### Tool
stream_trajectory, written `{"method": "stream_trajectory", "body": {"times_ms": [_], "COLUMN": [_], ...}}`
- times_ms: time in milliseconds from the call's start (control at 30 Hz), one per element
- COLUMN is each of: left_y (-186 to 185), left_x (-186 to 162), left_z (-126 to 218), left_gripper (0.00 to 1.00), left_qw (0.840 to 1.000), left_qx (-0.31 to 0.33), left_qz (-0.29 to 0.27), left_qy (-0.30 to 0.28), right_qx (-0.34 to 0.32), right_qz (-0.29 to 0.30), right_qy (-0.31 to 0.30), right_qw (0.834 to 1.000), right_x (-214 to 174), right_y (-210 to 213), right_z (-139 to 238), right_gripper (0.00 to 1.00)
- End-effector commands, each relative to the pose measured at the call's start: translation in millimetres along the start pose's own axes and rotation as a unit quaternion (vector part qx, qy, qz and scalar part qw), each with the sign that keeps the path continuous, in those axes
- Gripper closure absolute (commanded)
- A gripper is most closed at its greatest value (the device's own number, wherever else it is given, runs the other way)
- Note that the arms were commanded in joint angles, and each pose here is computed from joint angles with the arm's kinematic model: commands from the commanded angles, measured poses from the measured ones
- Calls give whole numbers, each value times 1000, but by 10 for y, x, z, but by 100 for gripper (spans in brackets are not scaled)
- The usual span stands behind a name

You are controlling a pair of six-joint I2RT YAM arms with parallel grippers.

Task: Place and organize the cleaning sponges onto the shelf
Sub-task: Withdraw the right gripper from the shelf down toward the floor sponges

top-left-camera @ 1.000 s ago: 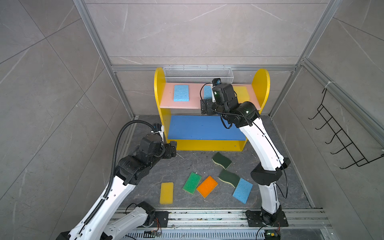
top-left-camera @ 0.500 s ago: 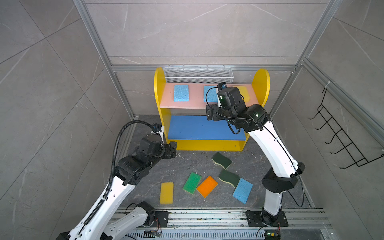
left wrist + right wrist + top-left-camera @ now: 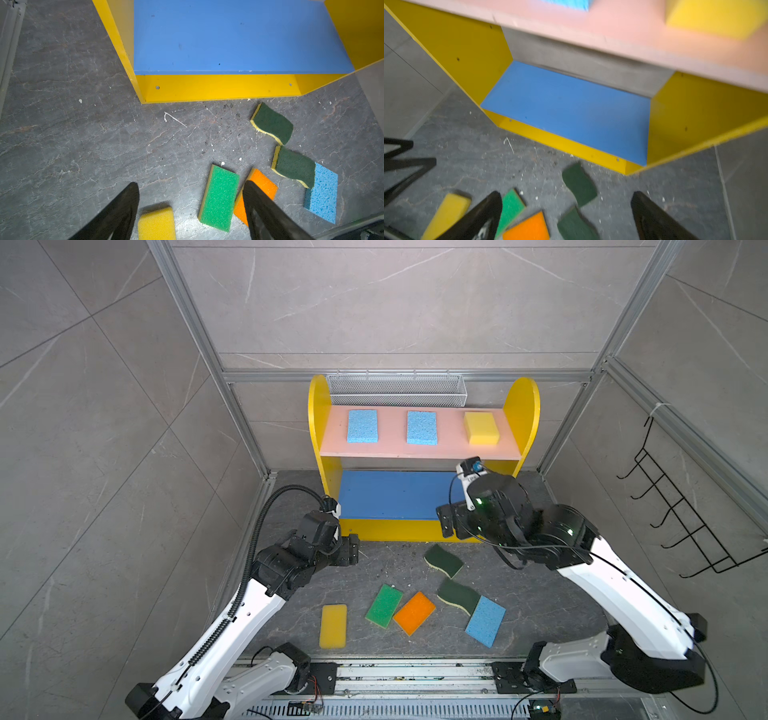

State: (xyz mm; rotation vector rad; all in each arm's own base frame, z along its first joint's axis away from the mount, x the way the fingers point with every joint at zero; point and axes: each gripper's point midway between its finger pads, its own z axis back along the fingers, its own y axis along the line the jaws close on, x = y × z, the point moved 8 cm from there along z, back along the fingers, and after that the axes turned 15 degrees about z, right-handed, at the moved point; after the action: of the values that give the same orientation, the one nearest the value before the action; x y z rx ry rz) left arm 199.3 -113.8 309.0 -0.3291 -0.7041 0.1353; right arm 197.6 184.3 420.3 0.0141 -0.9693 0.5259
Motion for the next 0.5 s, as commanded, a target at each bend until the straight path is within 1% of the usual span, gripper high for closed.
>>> {"method": "stream_trajectory", "body": {"times_ms": [0, 133, 233, 333, 467], "left_y": [-9, -44, -137, -181, -113], "left_x": [64, 189, 255, 229, 146], "left_z": [-6, 0, -28, -129, -239], "left_gripper": [19, 19, 19, 19, 20], "left_qw": [1000, 998, 998, 999, 999], "left_qx": [8, 17, -5, -18, 8], "left_qz": [-3, -15, -10, -2, 2], "left_qy": [-20, -54, -58, -45, -37], "right_qx": [5, 10, -3, -17, -34], "right_qz": [-70, -96, -110, -121, -116], "right_qy": [20, 66, 82, 88, 111], "right_qw": [997, 993, 991, 989, 986], "right_x": [-407, -976, -1265, -1437, -1593], "right_y": [-20, 44, 22, -24, -29], "right_z": [73, 74, 108, 120, 60], "right_gripper": [2, 3, 3, 3, 2]}}
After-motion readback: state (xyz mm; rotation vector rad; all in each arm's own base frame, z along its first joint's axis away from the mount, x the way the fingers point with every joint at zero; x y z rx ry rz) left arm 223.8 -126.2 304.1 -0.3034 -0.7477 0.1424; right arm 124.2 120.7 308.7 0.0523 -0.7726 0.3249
